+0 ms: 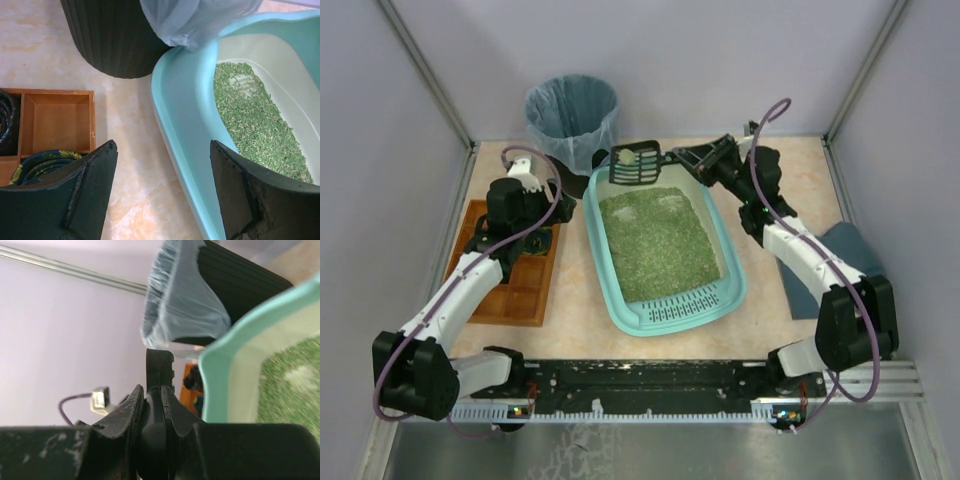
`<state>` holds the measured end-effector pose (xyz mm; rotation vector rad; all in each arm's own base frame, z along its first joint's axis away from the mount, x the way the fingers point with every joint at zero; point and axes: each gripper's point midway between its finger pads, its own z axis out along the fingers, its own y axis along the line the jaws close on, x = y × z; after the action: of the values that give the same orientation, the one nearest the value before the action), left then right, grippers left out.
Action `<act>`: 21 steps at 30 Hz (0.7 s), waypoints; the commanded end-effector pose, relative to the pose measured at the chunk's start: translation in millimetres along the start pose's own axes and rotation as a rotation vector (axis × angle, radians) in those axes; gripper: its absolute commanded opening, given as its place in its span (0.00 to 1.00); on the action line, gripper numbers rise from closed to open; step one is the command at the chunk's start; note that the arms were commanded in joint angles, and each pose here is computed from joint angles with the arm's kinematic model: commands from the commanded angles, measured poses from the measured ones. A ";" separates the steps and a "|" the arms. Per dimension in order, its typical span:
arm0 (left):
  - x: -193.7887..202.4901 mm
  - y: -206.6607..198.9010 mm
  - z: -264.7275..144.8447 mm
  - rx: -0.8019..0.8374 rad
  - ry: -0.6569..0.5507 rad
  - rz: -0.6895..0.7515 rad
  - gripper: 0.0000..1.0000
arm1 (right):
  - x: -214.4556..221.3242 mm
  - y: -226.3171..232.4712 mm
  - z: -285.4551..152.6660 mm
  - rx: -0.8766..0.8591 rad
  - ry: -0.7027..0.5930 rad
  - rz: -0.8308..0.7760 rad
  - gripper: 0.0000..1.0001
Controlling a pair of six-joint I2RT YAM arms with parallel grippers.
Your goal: Clean the litter box
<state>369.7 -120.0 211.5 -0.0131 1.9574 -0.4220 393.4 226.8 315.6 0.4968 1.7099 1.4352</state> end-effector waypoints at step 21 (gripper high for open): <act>-12.5 0.0 -8.0 0.016 -0.048 -0.016 0.80 | -62.7 108.5 156.5 -0.068 -0.199 -0.099 0.00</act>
<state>367.5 -113.6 218.1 -0.0399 1.9378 -0.4300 530.4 297.5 391.9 0.5720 1.6175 1.3312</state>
